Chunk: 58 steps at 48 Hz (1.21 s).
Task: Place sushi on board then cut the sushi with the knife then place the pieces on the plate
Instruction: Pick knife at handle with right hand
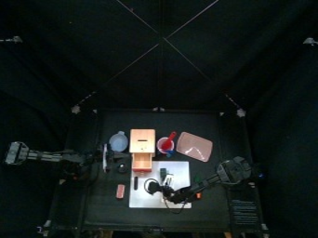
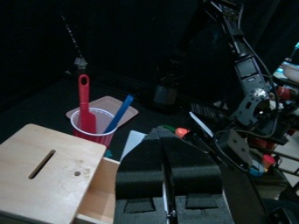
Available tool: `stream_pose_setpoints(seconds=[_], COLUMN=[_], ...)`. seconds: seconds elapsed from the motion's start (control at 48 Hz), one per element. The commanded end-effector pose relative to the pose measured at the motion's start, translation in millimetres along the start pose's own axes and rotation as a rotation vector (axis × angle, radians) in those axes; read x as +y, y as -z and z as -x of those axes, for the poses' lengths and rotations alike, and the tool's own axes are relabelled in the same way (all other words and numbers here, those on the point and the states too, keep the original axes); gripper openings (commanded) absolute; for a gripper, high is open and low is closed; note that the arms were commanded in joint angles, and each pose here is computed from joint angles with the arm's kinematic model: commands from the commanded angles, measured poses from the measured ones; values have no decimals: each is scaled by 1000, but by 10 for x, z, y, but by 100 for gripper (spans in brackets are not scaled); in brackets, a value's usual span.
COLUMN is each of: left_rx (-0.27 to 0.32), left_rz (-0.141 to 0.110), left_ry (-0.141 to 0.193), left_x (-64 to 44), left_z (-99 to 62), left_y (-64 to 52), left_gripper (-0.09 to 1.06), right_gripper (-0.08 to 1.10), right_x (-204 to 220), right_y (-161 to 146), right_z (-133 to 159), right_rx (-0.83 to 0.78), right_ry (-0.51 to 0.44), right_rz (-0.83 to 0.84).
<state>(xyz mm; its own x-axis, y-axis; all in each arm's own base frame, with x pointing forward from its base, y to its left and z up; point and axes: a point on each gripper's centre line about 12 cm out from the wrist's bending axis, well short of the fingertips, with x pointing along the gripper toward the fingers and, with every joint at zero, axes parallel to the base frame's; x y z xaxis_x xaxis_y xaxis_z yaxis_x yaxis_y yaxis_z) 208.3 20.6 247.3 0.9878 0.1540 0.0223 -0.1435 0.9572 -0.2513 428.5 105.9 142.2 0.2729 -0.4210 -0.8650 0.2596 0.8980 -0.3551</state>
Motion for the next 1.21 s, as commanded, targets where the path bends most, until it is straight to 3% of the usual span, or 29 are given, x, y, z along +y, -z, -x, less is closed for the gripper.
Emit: stream_pose_setpoints(seconds=[0.021, 0.125, 0.292, 0.5, 0.708, 0.917, 1.104, 1.208], left_rx=[-12, -11, -15, -12, -7, -3, 4, 10], left_rz=[1, 1, 6, 18, 20, 20, 19, 18], left_ry=[0, 0, -5, -12, -15, -16, -18, -20], left_x=[-8, -8, 0, 10, 18, 23, 32, 39], left_z=[-18, -18, -20, -18, -10, -4, 7, 15], left_y=[-39, -38, -47, -39, -18, -1, 27, 49], left_gripper=[8, 8, 8, 8, 8, 8, 8, 8], right_gripper=[71, 78, 102, 104, 104, 104, 103, 103], right_x=[-16, 9, 141, 130, -292, -855, -1081, -1137], right_y=[-92, -100, -120, -235, -278, -298, -380, -324], right_z=[128, 145, 235, 412, 604, 338, 35, -111], right_rx=[-29, -28, -11, -39, -82, -74, -92, -59], right_ry=[-21, -40, -109, -102, -65, -55, -172, -177], right_rz=[-21, -30, -25, -19, -107, -328, -464, -500])
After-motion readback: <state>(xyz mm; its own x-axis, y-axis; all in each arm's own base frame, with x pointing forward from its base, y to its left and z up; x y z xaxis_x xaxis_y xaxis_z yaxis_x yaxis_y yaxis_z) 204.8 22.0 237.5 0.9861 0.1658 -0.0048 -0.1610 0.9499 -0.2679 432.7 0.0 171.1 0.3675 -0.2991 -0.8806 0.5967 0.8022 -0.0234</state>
